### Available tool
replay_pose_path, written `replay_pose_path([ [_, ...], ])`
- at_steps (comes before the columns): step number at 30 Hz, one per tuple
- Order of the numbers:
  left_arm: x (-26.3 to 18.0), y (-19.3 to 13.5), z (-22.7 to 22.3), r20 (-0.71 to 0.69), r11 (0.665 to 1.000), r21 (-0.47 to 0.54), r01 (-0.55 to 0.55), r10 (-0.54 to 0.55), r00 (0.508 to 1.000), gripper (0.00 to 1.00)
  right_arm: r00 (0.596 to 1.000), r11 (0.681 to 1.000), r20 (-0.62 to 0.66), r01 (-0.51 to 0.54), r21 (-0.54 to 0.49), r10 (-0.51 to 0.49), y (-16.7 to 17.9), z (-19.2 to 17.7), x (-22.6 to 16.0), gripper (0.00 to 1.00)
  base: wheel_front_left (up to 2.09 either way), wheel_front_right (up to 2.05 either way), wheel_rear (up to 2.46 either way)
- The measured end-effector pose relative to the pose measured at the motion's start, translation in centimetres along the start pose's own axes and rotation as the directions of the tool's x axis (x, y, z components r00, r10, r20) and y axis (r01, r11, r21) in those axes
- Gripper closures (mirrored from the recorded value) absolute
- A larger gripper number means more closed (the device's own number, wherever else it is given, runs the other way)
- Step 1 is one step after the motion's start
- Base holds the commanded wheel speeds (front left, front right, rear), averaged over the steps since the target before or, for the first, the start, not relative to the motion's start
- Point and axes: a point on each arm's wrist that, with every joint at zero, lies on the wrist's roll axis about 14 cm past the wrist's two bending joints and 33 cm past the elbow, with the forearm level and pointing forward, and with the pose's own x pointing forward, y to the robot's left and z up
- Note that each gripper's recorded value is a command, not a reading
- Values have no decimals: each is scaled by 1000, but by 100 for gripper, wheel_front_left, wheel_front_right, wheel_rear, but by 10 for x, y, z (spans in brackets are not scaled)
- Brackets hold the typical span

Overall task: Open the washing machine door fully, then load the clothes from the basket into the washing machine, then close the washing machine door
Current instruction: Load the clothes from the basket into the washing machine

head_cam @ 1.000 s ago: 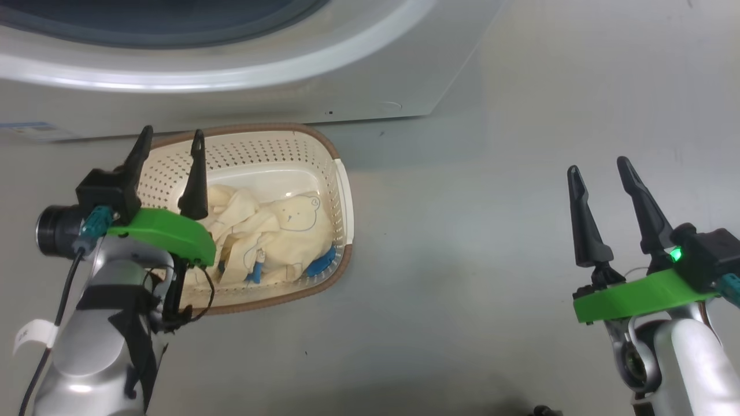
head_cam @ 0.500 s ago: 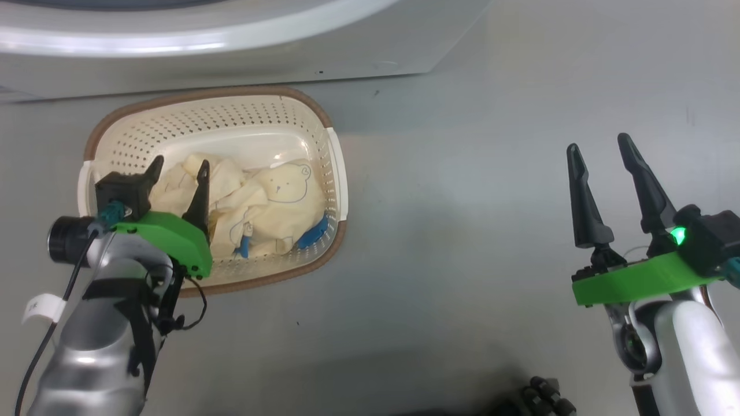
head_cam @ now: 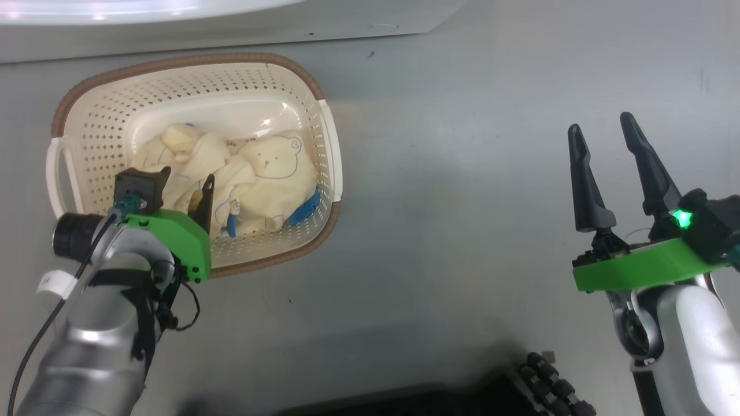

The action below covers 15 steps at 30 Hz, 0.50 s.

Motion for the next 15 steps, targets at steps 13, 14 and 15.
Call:
replay_pose_path([
  [13, 25, 8, -16, -84, 998, 61, 12, -7, 996, 0, 999, 1000, -38, 1, -8, -1, -3, -19, 8, 0, 0, 0, 0],
  [14, 26, 8, -17, -88, 998, 64, 14, -8, 996, 0, 999, 1000, -42, 2, -9, -2, -3, -20, 8, 0, 0, 0, 0],
  [15, 28, 8, -18, -93, 998, 66, 18, -12, 996, 0, 999, 1000, -47, 3, -9, -4, -4, -22, 8, 0, 0, 0, 0],
])
